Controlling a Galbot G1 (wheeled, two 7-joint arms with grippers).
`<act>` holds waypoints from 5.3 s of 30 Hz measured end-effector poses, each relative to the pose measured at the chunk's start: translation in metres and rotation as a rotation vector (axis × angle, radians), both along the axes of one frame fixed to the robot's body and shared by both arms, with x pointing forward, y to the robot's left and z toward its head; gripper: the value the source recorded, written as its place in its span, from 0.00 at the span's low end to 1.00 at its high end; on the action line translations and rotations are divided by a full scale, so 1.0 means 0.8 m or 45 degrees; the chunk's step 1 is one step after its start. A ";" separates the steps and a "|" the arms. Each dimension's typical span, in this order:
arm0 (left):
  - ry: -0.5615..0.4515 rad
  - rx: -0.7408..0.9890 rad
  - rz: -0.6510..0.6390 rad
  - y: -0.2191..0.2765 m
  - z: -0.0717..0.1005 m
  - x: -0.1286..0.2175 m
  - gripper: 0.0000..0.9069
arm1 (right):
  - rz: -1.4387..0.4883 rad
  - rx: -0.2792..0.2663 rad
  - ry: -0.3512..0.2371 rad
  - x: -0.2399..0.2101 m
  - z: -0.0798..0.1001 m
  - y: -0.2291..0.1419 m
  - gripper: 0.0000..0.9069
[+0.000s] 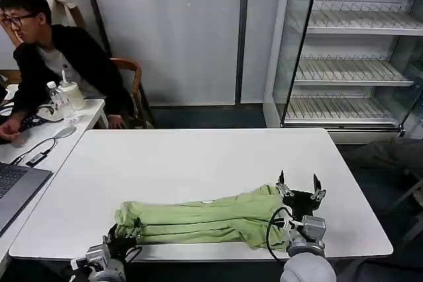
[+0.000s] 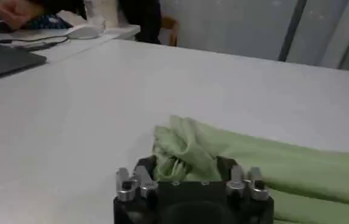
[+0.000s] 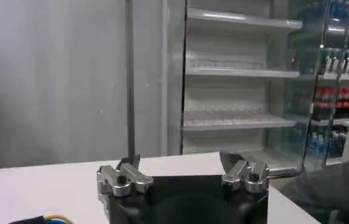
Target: Fold and organize the clothes.
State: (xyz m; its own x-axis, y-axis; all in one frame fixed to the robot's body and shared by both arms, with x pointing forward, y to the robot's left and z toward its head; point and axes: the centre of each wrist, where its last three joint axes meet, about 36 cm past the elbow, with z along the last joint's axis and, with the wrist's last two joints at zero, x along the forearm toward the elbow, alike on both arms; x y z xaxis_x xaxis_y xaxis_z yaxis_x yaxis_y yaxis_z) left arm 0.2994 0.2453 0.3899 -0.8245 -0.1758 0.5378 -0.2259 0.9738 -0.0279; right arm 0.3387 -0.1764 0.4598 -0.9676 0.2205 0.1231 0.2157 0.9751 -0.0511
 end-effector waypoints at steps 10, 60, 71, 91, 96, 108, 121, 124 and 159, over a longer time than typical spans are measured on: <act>-0.014 0.011 0.004 0.001 -0.001 -0.003 0.02 | 0.008 0.003 -0.005 0.001 0.002 0.005 1.00; -0.448 0.108 -0.166 -0.010 0.067 0.024 0.02 | 0.006 0.019 0.007 -0.002 -0.011 0.017 1.00; -0.478 -0.052 -0.259 -0.054 0.073 0.017 0.02 | 0.004 0.018 -0.001 -0.002 -0.007 0.018 1.00; -0.467 -0.215 -0.312 -0.124 0.041 0.008 0.02 | 0.001 0.019 -0.011 -0.002 -0.003 0.017 1.00; -0.469 -0.235 -0.317 -0.141 0.033 0.011 0.02 | 0.002 0.019 -0.016 -0.002 -0.002 0.016 1.00; -0.446 -0.287 -0.344 -0.180 0.008 0.008 1.00 | 0.003 0.025 -0.021 -0.002 -0.001 0.017 1.00; -0.520 -0.323 -0.383 -0.188 0.016 0.006 1.00 | 0.013 0.035 -0.020 0.001 -0.004 0.021 1.00; -0.530 -0.321 -0.376 -0.185 0.018 0.007 1.00 | 0.013 0.034 -0.021 0.002 -0.003 0.021 1.00; -0.348 -0.190 -0.139 -0.031 0.022 0.036 1.00 | 0.022 0.032 -0.022 0.007 0.002 0.018 1.00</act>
State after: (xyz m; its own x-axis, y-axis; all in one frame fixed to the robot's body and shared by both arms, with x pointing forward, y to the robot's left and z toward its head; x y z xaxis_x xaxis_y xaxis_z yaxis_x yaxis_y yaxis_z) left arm 0.3278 0.2208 0.4075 -0.9514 -0.0141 0.3075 -0.0847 0.9724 -0.2174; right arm 0.3446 -0.1617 0.4610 -0.9732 0.2010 0.1118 0.1996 0.9796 -0.0233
